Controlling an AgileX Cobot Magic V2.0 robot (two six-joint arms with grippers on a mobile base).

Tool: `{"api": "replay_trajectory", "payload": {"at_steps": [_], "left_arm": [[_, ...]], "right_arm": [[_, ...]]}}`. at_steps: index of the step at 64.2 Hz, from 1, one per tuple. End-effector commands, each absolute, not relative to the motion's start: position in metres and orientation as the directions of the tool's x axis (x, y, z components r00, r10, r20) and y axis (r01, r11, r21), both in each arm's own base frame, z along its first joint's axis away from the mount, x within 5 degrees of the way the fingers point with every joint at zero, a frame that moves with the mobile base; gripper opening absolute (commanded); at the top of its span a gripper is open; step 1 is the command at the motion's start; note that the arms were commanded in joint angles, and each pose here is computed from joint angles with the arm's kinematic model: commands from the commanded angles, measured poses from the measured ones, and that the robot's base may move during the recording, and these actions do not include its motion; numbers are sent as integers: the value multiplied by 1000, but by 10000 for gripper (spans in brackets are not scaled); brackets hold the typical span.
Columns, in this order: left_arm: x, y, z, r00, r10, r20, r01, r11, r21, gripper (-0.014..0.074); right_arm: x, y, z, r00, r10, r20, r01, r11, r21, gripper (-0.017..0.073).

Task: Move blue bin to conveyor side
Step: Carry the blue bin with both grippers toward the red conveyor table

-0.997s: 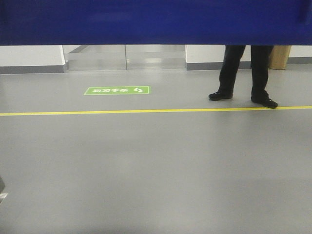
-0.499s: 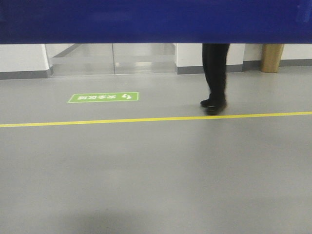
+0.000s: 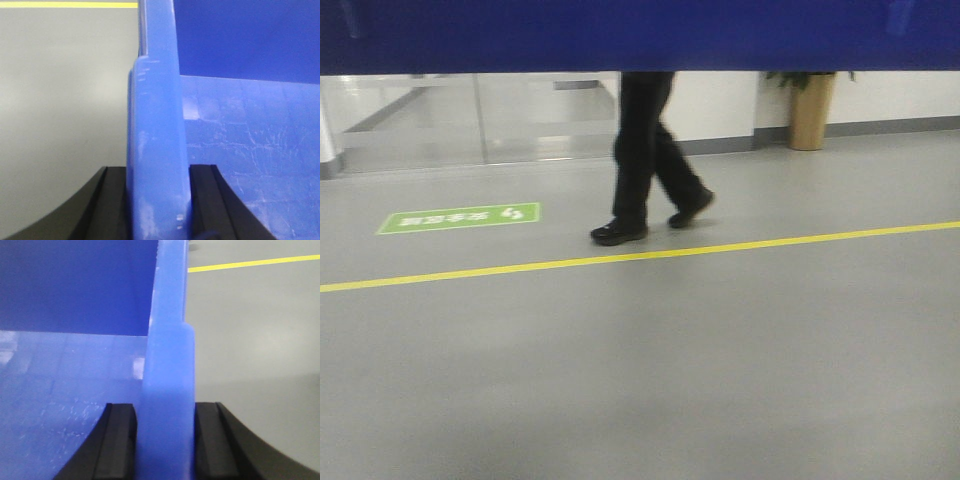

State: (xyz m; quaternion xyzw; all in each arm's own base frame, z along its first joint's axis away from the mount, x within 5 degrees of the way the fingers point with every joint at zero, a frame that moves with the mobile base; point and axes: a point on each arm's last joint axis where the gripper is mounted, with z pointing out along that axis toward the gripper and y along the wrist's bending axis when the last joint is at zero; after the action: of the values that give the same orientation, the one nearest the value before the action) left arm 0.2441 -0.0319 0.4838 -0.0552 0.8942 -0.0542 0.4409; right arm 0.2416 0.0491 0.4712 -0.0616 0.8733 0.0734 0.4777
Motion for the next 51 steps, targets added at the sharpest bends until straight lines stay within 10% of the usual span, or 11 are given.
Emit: {"api": "replay_trajectory", "payload": {"at_steps": [1, 51], "left_arm": [[239, -33, 501, -499, -148, -854, -15, 987, -162, -19], [237, -32, 498, -524, -146, -839, -22, 987, -158, -19]], "right_arm": [[237, 46, 493, -395, -29, -918, -181, 982, 47, -89], [237, 46, 493, -393, -28, -919, -181, 982, 47, -89]]}}
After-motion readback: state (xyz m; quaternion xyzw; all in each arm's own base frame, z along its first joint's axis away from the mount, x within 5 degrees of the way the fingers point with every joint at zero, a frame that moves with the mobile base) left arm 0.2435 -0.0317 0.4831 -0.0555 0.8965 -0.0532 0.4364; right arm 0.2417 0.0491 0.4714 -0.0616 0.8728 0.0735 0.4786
